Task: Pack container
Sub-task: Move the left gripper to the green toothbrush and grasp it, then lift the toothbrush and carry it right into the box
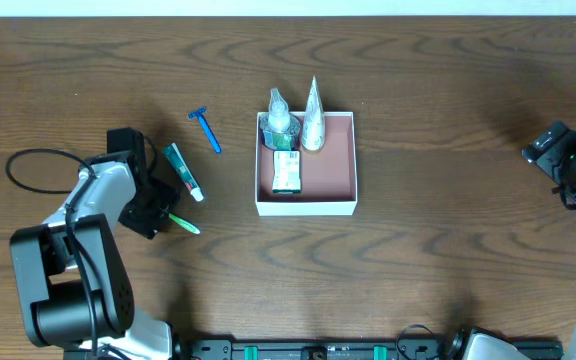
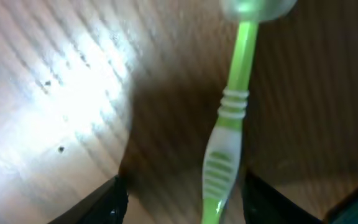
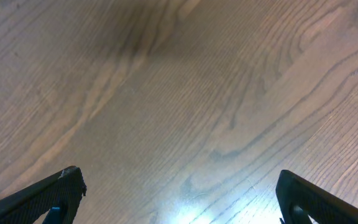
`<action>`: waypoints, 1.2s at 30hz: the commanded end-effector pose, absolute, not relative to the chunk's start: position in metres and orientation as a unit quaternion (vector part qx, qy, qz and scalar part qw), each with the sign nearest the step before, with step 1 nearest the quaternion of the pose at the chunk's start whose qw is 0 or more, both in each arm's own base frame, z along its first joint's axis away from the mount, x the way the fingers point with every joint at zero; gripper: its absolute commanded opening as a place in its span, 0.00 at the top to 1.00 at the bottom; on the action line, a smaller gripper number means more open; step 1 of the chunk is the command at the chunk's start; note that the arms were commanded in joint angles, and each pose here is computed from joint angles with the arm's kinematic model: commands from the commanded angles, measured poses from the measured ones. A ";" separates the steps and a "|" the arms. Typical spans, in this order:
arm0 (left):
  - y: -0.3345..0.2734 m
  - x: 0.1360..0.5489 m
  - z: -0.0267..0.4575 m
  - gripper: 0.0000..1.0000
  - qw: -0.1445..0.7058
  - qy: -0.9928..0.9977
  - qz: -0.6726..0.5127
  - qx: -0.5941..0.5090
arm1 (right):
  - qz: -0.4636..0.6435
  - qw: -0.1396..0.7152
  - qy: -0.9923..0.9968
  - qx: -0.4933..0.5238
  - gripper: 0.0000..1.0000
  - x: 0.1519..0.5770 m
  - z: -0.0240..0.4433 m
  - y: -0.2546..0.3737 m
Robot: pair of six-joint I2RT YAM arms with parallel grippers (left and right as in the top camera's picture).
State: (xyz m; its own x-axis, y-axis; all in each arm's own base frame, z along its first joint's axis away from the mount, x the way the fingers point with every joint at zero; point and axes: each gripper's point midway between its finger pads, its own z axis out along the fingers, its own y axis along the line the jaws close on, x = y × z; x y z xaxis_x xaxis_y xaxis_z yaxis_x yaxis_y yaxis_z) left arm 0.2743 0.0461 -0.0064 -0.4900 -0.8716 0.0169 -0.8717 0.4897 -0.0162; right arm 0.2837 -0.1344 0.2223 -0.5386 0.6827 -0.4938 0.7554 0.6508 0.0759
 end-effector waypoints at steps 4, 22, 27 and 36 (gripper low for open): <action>0.048 0.265 -0.018 0.49 0.028 -0.885 -0.004 0.464 | -0.074 0.248 0.869 0.422 0.01 0.282 0.223 -0.138; 0.046 0.266 -0.018 0.88 0.028 -0.938 0.007 0.347 | -0.074 0.248 0.869 0.422 0.01 0.282 0.223 -0.138; 0.046 0.266 -0.017 0.92 0.029 -0.937 0.007 0.347 | -0.074 0.248 0.869 0.422 0.01 0.282 0.223 -0.138; 0.046 0.295 0.021 0.91 -0.010 -0.951 0.029 0.308 | -0.074 0.248 0.869 0.422 0.01 0.282 0.223 -0.138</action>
